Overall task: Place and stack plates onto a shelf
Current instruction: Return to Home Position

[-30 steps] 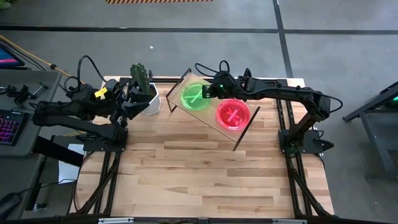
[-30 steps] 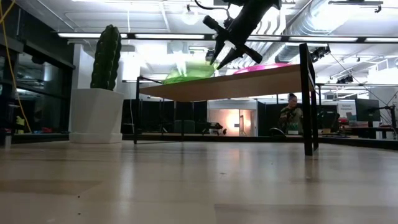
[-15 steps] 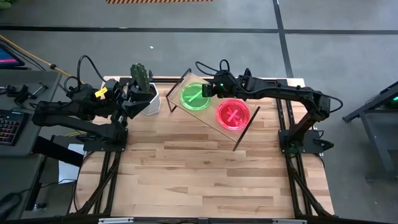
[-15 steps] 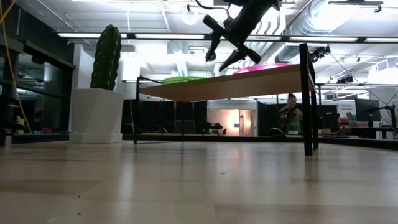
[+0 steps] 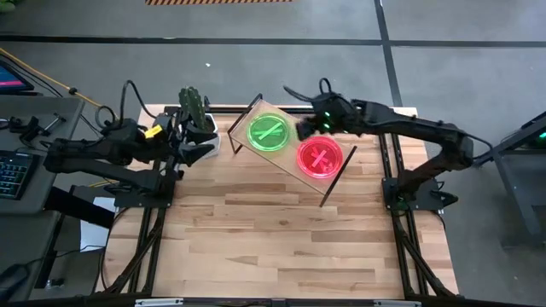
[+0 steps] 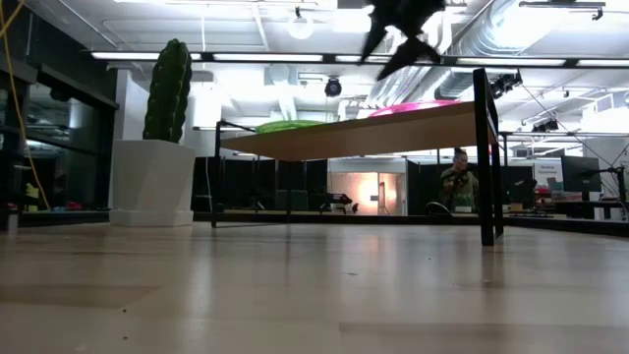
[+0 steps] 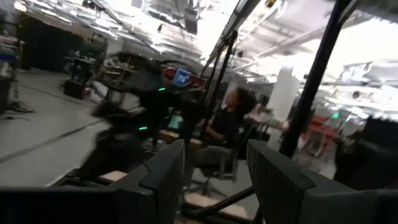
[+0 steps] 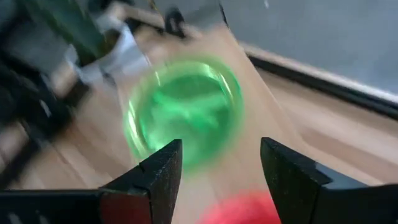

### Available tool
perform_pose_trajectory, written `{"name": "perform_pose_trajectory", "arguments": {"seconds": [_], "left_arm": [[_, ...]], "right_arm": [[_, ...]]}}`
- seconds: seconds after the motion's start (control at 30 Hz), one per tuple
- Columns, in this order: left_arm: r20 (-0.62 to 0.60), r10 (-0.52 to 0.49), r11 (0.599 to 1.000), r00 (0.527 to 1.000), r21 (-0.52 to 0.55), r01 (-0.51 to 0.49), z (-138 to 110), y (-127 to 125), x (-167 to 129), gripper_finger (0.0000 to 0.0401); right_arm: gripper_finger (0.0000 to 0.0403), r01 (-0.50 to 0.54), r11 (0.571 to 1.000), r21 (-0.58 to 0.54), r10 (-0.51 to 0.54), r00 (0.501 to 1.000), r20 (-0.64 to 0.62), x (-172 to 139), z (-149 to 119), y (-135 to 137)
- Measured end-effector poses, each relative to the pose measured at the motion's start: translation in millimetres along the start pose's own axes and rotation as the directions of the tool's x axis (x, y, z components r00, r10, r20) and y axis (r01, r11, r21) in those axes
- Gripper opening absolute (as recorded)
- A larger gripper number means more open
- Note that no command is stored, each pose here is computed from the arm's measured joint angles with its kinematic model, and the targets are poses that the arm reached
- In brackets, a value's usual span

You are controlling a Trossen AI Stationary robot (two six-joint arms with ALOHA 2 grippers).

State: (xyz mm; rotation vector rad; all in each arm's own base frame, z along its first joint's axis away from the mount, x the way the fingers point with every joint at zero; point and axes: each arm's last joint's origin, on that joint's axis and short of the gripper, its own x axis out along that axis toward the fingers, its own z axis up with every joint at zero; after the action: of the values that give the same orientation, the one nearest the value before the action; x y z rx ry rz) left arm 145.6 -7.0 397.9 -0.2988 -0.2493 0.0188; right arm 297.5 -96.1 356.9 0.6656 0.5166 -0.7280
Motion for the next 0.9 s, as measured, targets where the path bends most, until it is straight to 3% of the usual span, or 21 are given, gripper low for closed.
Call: {"name": "perform_pose_trajectory", "arguments": {"seconds": [0.17,0.27,0.4,0.57,0.7,0.9], "left_arm": [[-0.012,0.015,0.998,1.0,0.064,-0.014,-22,6,3,0.0164],[-0.013,0.062,0.995,0.998,0.084,-0.06,-38,13,1,0.015],[-0.001,0.12,0.989,0.993,0.083,-0.119,-58,27,-6,0.0096],[0.021,0.131,0.991,0.991,0.027,-0.132,-83,49,-20,0.0009],[0.03,0.141,0.989,0.99,-0.036,-0.14,-102,61,-31,0.0009],[0.018,0.144,0.985,0.989,-0.099,-0.141,-123,63,-47,0.0001]], "right_arm": [[0.02,0.1,0.988,-0.115,-0.112,0.989,-0.096,-44,-22,-8],[0.0194,0.074,0.986,-0.147,-0.088,0.991,-0.097,-68,-29,-8],[0.0163,0.014,0.988,-0.152,-0.023,0.998,-0.064,-93,-31,-8],[0.0088,-0.029,0.987,-0.16,0.022,0.999,-0.042,-111,-33,-9],[0.0014,-0.07,0.98,-0.187,0.057,0.996,-0.07,-118,-40,-5],[0.0012,-0.063,0.979,-0.192,0.031,0.986,-0.165,-121,-65,-8]]}}
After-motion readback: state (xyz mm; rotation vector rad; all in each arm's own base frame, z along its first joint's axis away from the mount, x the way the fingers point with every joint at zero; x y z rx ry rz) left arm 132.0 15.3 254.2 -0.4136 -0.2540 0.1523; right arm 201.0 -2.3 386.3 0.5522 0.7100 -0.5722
